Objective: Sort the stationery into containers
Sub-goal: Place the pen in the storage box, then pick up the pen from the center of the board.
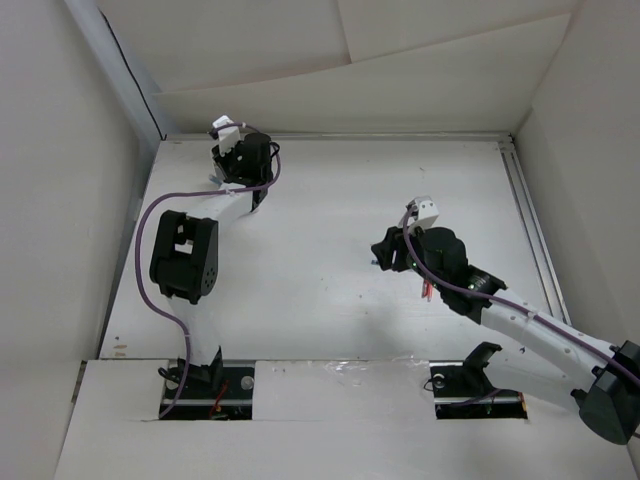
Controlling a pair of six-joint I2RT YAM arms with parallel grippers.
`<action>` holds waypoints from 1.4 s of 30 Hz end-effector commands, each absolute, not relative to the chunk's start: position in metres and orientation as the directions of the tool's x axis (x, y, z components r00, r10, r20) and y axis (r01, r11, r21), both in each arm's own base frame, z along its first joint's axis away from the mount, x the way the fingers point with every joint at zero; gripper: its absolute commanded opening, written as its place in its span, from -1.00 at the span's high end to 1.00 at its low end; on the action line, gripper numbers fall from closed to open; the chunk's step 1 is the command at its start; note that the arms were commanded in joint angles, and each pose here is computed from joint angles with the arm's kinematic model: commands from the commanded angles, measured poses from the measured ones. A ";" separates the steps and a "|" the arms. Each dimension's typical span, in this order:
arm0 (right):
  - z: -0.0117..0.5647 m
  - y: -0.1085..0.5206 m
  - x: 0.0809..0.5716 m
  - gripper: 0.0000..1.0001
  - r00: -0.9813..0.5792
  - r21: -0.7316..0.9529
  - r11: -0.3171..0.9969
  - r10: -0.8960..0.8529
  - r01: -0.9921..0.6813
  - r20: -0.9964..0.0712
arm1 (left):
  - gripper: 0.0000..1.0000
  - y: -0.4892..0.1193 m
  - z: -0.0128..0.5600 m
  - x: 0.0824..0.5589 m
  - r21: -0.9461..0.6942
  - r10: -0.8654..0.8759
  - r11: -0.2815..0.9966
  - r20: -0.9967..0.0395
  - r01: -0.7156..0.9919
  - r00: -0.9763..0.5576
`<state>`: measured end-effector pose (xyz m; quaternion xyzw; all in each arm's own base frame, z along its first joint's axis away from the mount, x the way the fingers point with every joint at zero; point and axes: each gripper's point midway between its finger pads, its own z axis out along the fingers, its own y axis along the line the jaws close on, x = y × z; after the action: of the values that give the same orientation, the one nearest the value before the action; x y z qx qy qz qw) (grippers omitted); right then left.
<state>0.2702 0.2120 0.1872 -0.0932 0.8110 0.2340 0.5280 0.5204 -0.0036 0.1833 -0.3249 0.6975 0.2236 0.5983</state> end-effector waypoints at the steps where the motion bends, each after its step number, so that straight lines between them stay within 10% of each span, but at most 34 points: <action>1: 0.205 0.211 0.276 -0.15 -0.368 0.294 0.870 0.143 -0.396 -0.919 | 0.85 -0.002 0.203 0.523 -0.123 -0.188 0.672 -0.982 -0.730 -0.007; 18: 0.196 0.186 0.294 -0.21 -0.369 0.293 0.917 0.182 -0.271 -0.911 | 0.44 -0.013 0.245 0.512 -0.220 -0.241 0.698 -0.968 -0.682 0.065; 21: 0.181 0.164 0.304 0.10 -0.398 0.292 0.942 0.207 -0.164 -0.893 | 0.47 -0.033 0.275 0.511 -0.311 -0.305 0.742 -0.945 -0.594 0.114; 23: 0.167 0.152 0.310 0.87 -0.438 0.295 0.951 0.230 -0.087 -0.869 | 0.52 -0.046 0.283 0.508 -0.380 -0.376 0.751 -0.918 -0.540 0.123; 25: 0.165 0.142 0.322 1.00 -0.459 0.298 0.954 0.253 -0.028 -0.852 | 0.56 -0.070 0.295 0.504 -0.483 -0.478 0.767 -0.869 -0.423 0.126; 29: 0.153 0.134 0.337 1.00 -0.518 0.258 0.964 0.254 0.065 -0.817 | 0.56 -0.129 0.285 0.478 -0.570 -0.574 0.782 -0.816 -0.252 0.063; 34: 0.135 0.123 0.365 -0.04 -0.537 0.218 0.962 0.272 0.164 -0.798 | 0.58 -0.214 0.249 0.435 -0.582 -0.589 0.808 -0.799 -0.090 -0.122; 42: 0.083 0.103 0.416 -0.10 -0.622 0.187 0.953 0.298 0.238 -0.724 | 0.59 -0.267 0.214 0.362 -0.624 -0.556 0.771 -0.757 0.126 -0.344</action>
<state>0.3933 0.1045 0.0755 0.1367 0.9070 0.0193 0.3978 0.3753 -0.2600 0.1729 -0.1457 0.7928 -0.2252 0.5474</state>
